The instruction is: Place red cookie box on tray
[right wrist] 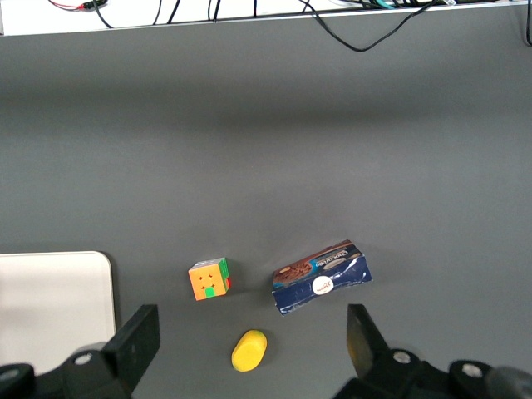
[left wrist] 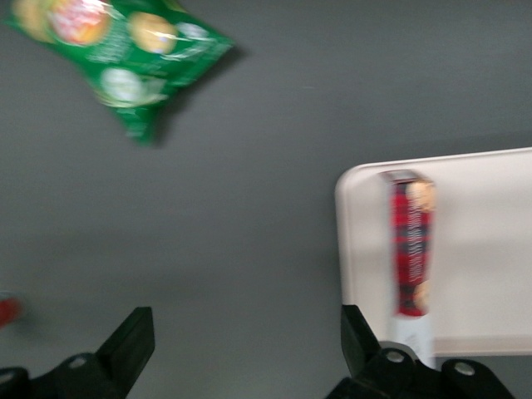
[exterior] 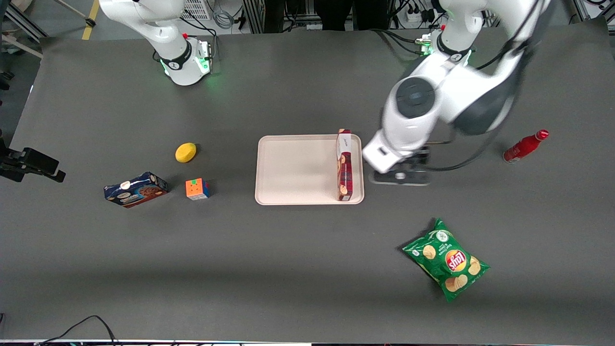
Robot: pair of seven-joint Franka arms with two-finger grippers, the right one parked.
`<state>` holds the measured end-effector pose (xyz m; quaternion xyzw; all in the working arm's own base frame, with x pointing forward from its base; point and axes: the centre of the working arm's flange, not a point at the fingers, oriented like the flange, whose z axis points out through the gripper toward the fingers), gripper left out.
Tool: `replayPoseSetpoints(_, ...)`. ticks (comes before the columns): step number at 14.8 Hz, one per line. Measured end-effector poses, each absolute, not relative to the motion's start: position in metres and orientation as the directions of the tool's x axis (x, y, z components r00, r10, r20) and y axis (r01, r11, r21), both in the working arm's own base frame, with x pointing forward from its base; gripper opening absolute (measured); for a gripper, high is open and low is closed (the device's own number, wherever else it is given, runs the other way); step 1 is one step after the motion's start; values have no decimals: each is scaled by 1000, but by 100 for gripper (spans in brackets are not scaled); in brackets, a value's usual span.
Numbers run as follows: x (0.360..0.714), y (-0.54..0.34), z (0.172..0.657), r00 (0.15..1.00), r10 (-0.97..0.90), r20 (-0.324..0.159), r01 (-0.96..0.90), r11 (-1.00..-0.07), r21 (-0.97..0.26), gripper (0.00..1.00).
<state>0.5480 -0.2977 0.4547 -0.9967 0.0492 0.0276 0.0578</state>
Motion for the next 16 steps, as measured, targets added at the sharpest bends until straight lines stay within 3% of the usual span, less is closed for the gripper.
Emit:
replayPoseSetpoints(2, 554, -241, 505, 992, -102, -74, -110, -988, -111, 100)
replayPoseSetpoints(6, 547, -143, 569, 999, -2, -37, -5, -996, -85, 100)
replayPoseSetpoints(10, 540, -96, 570, 998, 40, -49, 36, -997, -72, 100)
replayPoseSetpoints(16, 540, -95, 569, 998, 48, -52, 47, -999, -10, 100)
